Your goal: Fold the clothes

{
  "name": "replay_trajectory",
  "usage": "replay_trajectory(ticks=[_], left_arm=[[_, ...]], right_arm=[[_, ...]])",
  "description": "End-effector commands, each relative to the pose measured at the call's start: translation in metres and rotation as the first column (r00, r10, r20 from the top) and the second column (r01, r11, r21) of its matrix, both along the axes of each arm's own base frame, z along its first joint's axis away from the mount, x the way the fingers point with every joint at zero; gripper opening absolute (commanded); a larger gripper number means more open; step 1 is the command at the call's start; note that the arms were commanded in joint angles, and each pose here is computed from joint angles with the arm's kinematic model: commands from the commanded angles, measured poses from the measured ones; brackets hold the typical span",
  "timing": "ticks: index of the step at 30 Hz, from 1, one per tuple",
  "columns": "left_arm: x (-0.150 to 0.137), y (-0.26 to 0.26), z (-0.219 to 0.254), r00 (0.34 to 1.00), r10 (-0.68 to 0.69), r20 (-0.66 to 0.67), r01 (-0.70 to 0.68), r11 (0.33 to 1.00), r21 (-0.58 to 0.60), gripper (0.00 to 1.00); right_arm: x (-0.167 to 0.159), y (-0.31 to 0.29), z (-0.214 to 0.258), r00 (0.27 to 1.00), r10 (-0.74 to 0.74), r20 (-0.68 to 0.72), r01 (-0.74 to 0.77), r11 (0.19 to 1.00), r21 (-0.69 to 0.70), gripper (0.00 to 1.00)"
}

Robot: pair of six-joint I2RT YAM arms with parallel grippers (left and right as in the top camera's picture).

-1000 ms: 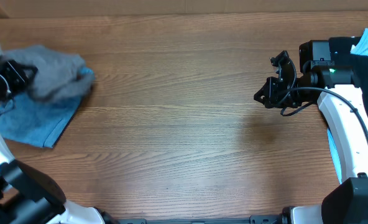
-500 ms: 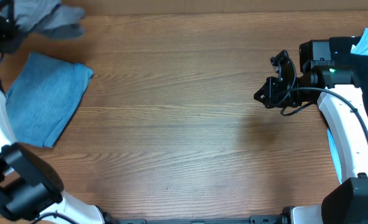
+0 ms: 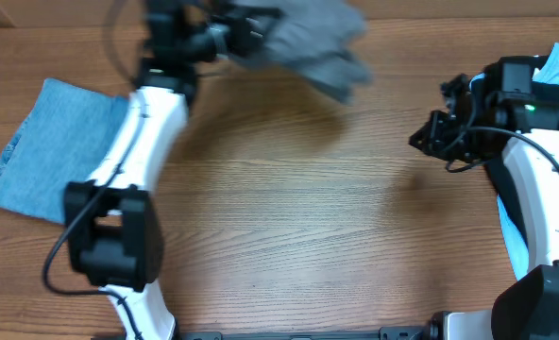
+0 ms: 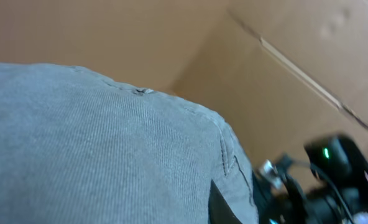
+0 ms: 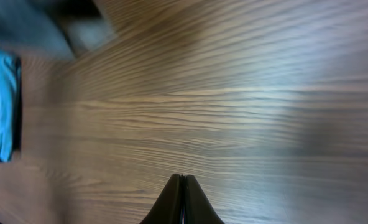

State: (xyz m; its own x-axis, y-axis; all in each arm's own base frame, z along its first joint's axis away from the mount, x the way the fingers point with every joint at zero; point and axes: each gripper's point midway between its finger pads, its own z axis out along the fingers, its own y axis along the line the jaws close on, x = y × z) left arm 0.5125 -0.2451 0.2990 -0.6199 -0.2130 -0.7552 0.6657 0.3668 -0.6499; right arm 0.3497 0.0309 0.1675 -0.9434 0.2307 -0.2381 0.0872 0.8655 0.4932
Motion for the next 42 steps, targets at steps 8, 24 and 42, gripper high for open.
replay_trajectory(ticks=[8, 24, 42], left_arm=[[-0.105, -0.035, -0.254, 0.707, 0.017, -0.707, 0.323, 0.882, 0.344, 0.04], [-0.189, 0.056, -0.192, 0.632, 0.426, -0.648, 0.343, 0.596, 0.726, 0.04], [-0.109, -0.090, -0.037, 0.977, 0.201, -0.078, -0.090, 0.710, 0.698, 0.04]], right_arm=[[-0.001, -0.063, 0.003, 0.985, -0.172, 0.003, 0.172, 0.985, -0.013, 0.04], [-0.006, 0.015, 0.022, 0.985, 0.137, 0.109, -0.152, 0.977, 0.147, 0.04], [0.010, -0.003, 0.021, 0.990, 0.054, 0.127, -0.067, 0.993, 0.098, 0.04]])
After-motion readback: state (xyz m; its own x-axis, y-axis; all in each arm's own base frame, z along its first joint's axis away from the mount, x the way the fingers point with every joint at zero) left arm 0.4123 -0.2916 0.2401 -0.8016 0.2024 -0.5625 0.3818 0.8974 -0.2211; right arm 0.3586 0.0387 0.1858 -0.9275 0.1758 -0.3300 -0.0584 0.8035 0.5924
